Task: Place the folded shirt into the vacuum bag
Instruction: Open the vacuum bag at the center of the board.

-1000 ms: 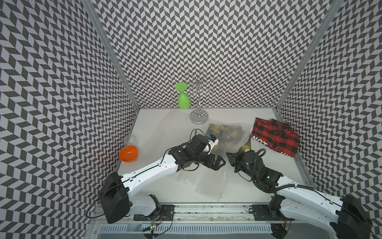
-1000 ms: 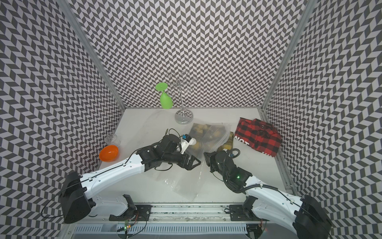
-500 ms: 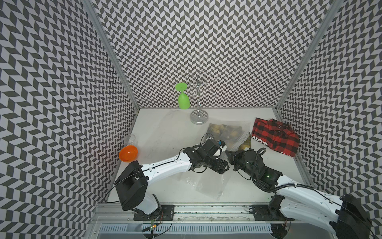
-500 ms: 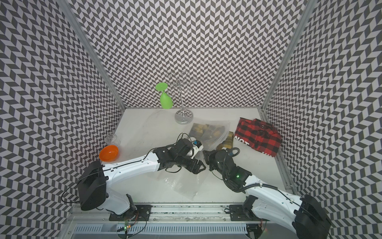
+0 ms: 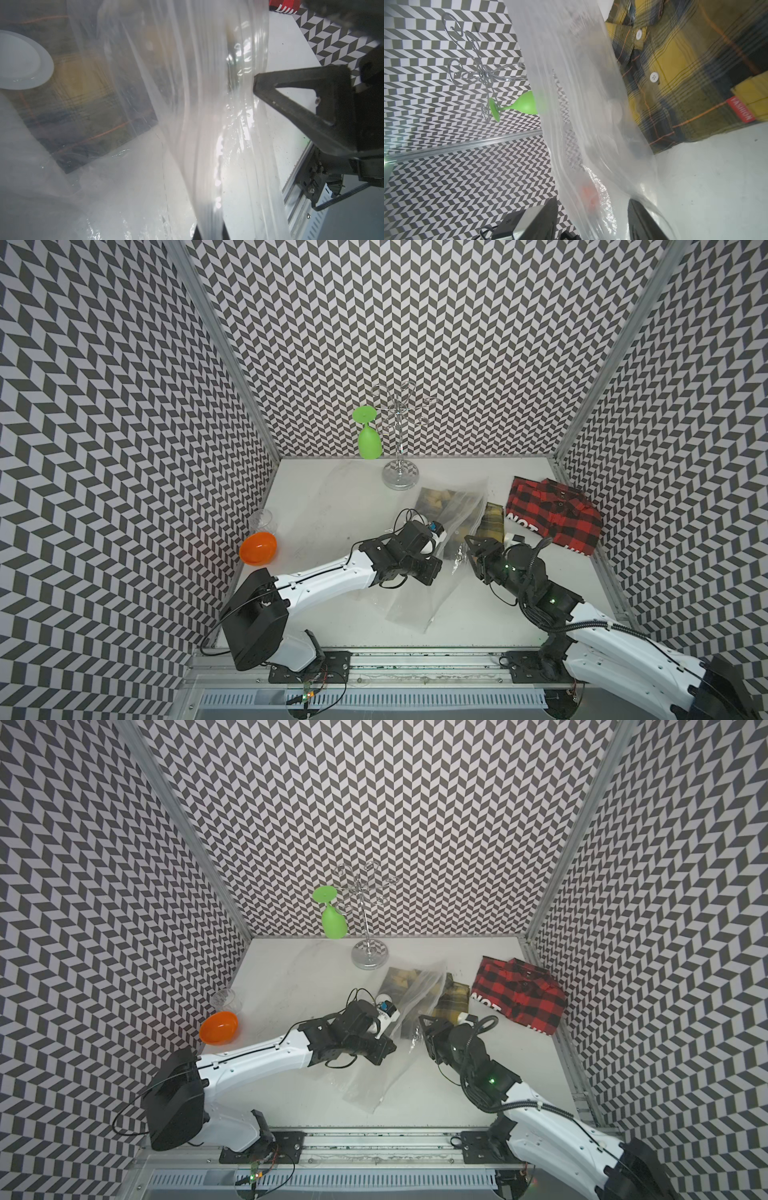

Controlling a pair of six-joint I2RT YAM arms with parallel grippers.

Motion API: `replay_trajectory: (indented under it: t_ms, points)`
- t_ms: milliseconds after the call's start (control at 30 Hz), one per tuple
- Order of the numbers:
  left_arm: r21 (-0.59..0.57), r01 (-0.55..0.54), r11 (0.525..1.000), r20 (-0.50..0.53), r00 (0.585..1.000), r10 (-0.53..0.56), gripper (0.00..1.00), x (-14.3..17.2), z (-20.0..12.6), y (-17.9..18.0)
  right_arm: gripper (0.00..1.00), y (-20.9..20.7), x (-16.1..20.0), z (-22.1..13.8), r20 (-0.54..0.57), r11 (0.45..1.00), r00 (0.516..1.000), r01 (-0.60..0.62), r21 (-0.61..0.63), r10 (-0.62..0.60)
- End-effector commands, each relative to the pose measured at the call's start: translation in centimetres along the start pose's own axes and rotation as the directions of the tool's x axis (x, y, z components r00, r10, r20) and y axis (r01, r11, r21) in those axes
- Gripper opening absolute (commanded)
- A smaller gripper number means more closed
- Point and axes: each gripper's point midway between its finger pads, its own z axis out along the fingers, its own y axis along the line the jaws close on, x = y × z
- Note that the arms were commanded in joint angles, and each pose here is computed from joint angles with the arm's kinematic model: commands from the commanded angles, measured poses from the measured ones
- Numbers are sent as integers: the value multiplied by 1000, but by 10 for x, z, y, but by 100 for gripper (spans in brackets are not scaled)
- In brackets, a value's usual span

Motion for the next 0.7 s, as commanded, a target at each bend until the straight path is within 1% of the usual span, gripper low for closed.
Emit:
replay_trajectory:
  t_ms: [0,67,133,200,267,367,400,467,533,567,633,667]
  points:
    - [33,-38,999,58,998,36,0,-15,-9,-8,50,11,4,1,-42,987,986,159,-20,-159]
    - [38,-44,998,66,997,41,0,-18,-10,-9,45,21,10,8,-76,977,974,212,-31,-214]
    - [46,-47,998,65,997,44,0,-18,-8,-10,40,26,21,18,-134,970,960,244,-20,-244]
    - [43,-49,998,62,997,46,0,-18,-6,-9,36,21,28,31,-175,972,957,237,6,-232]
    - [36,-46,998,66,997,44,0,-21,-9,-7,33,4,29,41,-186,978,964,202,49,-190]
    - [-17,-18,1000,81,996,19,0,-27,-21,8,25,-45,13,43,-118,974,989,107,200,-85]
    - [-47,7,999,82,997,-3,0,-27,-26,19,24,-57,7,40,-90,970,993,93,223,-74]
    - [-85,58,995,89,995,-50,0,-27,-38,40,24,-61,-2,37,-48,973,994,108,203,-100]
    - [-107,96,990,108,990,-85,0,-27,-47,58,28,-37,-3,41,-52,974,980,196,113,-192]
    - [-114,106,988,116,989,-92,0,-27,-50,65,31,-15,2,43,-88,961,960,270,57,-264]
    - [-127,121,985,118,987,-106,0,-28,-53,77,38,26,13,42,-158,914,901,406,-23,-404]
    - [-133,129,983,118,987,-113,0,-28,-54,83,41,43,14,39,-168,886,872,462,-34,-460]
